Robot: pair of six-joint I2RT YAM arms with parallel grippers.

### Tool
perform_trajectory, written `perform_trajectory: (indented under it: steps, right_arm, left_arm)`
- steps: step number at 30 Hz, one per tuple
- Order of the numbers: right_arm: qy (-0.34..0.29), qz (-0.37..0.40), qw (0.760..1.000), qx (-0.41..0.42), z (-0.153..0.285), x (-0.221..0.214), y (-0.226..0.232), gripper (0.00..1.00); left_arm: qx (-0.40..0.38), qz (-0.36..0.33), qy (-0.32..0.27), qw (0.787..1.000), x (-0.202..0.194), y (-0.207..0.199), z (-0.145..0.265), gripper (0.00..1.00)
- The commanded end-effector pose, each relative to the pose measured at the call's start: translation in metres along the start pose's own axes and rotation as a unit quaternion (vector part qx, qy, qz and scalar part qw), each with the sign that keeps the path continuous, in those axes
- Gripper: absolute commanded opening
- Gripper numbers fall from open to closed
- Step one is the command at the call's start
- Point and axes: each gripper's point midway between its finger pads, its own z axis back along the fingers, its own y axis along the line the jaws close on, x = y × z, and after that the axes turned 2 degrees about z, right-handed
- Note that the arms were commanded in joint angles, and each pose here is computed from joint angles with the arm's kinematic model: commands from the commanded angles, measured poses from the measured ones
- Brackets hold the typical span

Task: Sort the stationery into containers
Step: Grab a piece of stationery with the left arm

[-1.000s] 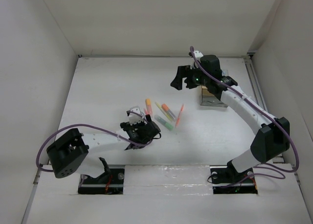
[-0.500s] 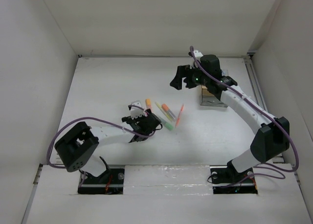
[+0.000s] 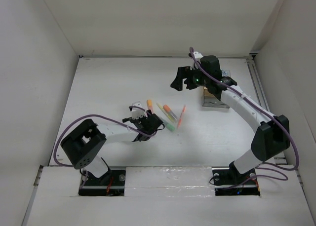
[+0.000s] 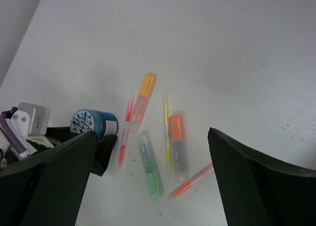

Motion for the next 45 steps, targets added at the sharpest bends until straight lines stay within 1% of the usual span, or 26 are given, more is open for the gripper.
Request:
perform_trajectory:
  steps: [1,10,12,18,25,28,29,32,33,34,38,41,42,45]
  right_arm:
    - [-0.034,0.019,0.999,0.015,0.0,0.022,0.007,1.0]
    - [-0.038,0.019,0.999,0.021,-0.002,0.024,0.005,1.0]
    - [-0.034,0.018,0.999,0.02,-0.005,0.021,0.003,1.0]
    - [-0.038,0.019,0.999,0.021,-0.005,0.024,0.004,1.0]
    - [-0.034,0.018,0.999,0.02,-0.006,0.02,0.002,1.0]
    - [-0.034,0.018,0.999,0.02,-0.006,0.02,0.002,1.0]
    - [-0.029,0.011,0.999,0.019,-0.007,0.016,0.001,1.0]
    - [-0.029,0.011,0.999,0.019,-0.007,0.016,0.001,1.0]
    - [-0.029,0.011,0.999,0.019,-0.007,0.016,0.001,1.0]
    - [-0.029,0.011,0.999,0.019,-0.007,0.016,0.001,1.0]
    - [-0.029,0.011,0.999,0.019,-0.007,0.016,0.001,1.0]
    - [-0.029,0.011,0.999,0.019,-0.007,0.016,0.001,1.0]
    - [-0.025,0.01,0.999,0.018,-0.007,0.012,0.0,1.0]
    - [-0.029,0.011,0.999,0.019,-0.005,0.014,0.002,1.0]
  left_arm:
    - [0.015,0.011,-0.014,1.0,0.009,-0.003,-0.002,1.0]
    - [0.03,0.003,-0.015,0.999,0.007,0.004,-0.007,1.0]
    - [0.033,0.012,-0.012,0.999,0.009,0.002,-0.011,1.0]
    - [0.032,-0.005,-0.014,0.999,0.013,0.001,-0.014,1.0]
    - [0.02,-0.005,-0.002,1.0,0.014,-0.004,-0.018,0.95]
    - [0.016,-0.011,-0.003,1.0,0.014,-0.006,-0.02,0.88]
    - [0.016,-0.011,-0.003,1.0,0.014,-0.006,-0.02,0.83]
    - [0.015,-0.017,0.001,1.0,0.013,-0.009,-0.021,0.75]
    - [0.012,-0.014,-0.001,1.0,0.013,-0.01,-0.021,0.72]
    - [0.01,-0.013,0.003,1.0,0.012,-0.011,-0.021,0.66]
    - [0.004,-0.01,0.005,1.0,0.012,-0.014,-0.021,0.5]
    - [0.005,-0.013,0.011,1.0,0.006,-0.013,-0.023,0.41]
    - [0.008,-0.017,0.013,1.0,0.004,-0.011,-0.024,0.32]
    - [0.009,-0.026,0.021,0.999,0.001,-0.012,-0.024,0.08]
